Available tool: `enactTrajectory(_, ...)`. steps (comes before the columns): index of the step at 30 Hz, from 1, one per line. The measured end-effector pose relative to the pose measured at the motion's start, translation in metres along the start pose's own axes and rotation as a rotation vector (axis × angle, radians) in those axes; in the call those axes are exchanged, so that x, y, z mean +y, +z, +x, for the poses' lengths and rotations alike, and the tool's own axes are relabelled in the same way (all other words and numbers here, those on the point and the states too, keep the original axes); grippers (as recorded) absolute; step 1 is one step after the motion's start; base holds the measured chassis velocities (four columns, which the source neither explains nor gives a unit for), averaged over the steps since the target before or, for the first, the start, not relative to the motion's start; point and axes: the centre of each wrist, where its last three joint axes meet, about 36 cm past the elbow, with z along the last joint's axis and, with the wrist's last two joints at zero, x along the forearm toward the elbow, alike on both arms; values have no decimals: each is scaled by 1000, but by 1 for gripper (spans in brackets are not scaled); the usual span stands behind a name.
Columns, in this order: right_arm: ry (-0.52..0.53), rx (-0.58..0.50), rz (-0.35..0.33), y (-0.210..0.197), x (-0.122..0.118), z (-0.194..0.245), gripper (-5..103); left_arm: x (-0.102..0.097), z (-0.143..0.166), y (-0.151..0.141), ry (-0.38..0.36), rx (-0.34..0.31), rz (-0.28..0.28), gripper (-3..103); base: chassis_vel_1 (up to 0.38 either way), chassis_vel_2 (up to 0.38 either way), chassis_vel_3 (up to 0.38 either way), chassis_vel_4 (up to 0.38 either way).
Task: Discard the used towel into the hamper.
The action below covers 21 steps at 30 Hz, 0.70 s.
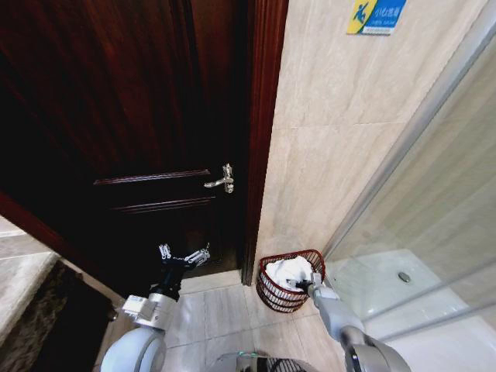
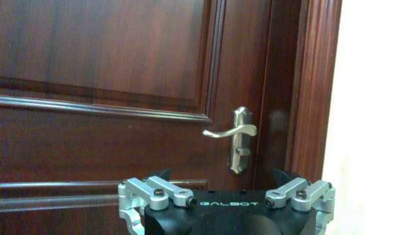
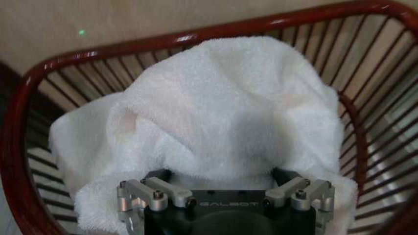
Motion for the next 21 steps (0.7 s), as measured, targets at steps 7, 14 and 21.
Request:
enactTrajectory(7,-13,16,16,23,7,-1,100,0,0,0,0,0,0,100,-60,54,62,-61)
enactTrajectory(14,-8,28,16,19,-2,-1,100,0,0,0,0,0,0,100,0,0,0,0)
enactTrajectory(21,9,-26,12,-6,-20,9,100,0,0,0,0,0,0,100,0,0,0,0)
